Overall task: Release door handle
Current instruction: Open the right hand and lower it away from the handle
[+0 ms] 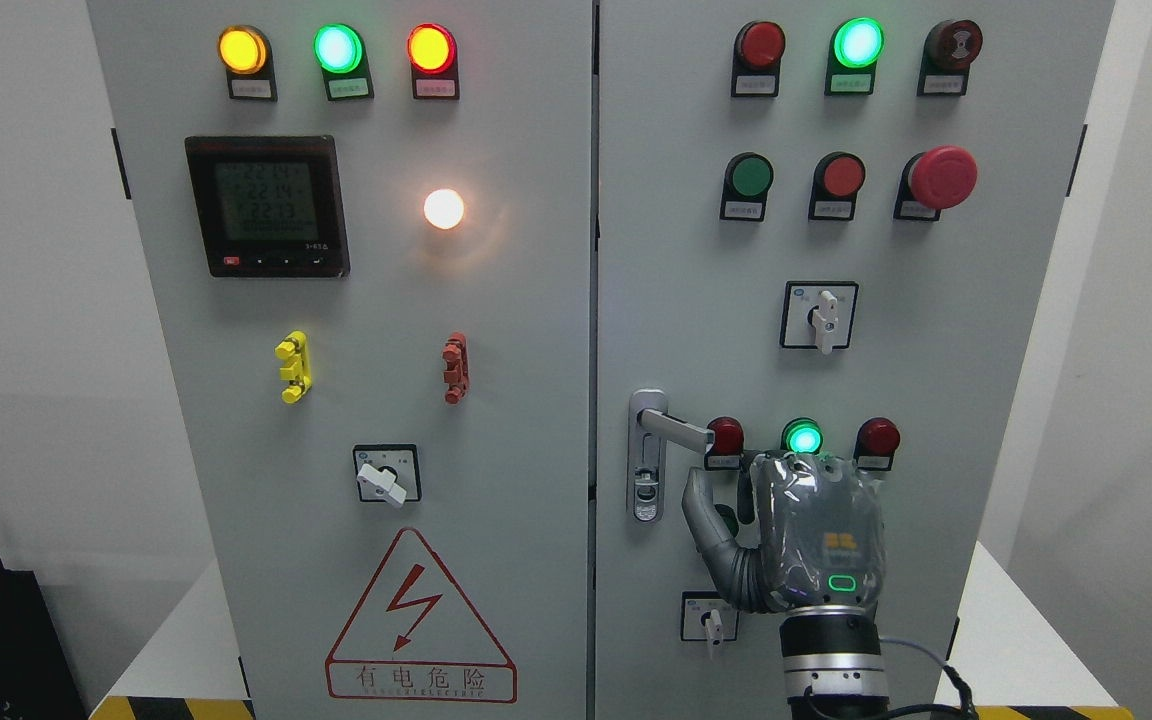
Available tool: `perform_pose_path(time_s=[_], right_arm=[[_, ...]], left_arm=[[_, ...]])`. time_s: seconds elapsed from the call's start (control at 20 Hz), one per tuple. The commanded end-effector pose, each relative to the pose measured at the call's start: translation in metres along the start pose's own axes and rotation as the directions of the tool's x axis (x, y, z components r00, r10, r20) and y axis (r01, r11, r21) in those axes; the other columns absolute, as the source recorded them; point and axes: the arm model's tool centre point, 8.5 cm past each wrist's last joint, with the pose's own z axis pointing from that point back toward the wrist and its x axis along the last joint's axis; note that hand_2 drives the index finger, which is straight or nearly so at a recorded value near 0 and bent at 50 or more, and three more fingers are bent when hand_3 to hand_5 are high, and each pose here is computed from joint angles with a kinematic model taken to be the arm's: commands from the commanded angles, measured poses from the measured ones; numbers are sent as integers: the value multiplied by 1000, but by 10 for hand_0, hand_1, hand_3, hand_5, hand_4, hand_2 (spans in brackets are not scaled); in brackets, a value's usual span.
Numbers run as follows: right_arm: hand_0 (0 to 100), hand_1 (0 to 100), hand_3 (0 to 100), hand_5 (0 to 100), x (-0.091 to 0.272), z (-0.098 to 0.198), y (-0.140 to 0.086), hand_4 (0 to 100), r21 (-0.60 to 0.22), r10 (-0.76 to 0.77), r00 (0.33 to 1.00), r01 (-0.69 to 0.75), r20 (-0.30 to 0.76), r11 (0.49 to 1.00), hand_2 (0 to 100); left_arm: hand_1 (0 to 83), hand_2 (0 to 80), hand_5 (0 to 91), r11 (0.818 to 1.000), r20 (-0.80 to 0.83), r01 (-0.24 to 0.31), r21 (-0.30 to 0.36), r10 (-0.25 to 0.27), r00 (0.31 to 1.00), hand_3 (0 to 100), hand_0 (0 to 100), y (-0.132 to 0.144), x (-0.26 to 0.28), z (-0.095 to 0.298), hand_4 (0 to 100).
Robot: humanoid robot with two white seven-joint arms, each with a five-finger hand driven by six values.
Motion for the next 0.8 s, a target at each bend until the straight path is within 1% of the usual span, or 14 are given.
perform_pose_path(time_s=[0.0,0.2,0.35,0.45,0.6,0.75], right_arm=[[552,113,1000,1000,6,15,-8,1000,-12,-17,1000,18,18,1000,866],[553,115,1000,1000,10,29,-16,1000,-22,-34,999,35,34,999,862],[554,116,1000,1000,13,45,-20,999,-25,-44,996,46,76,999,859],[555,117,1000,1000,14,57,-26,1000,-60,-45,992,52,118,997,859],[559,118,1000,1000,8,76,-31,1000,-66,-13,984,25,176,997,858],[565,120,1000,1000,-5,81,-38,1000,-108,41,974,-17,223,994,859]], left_arm=[[389,0,0,1000,-7,-1,0,1,1000,0,120,0,-1,0,0],[389,0,0,1000,-7,-1,0,1,1000,0,120,0,-1,0,0],[389,0,0,1000,-7,-1,0,1,1000,0,120,0,-1,0,0],[389,0,0,1000,-7,-1,0,1,1000,0,120,0,-1,0,0],[389,0,0,1000,-7,-1,0,1,1000,0,120,0,-1,0,0],[389,0,0,1000,-7,-1,0,1,1000,0,120,0,-1,0,0]])
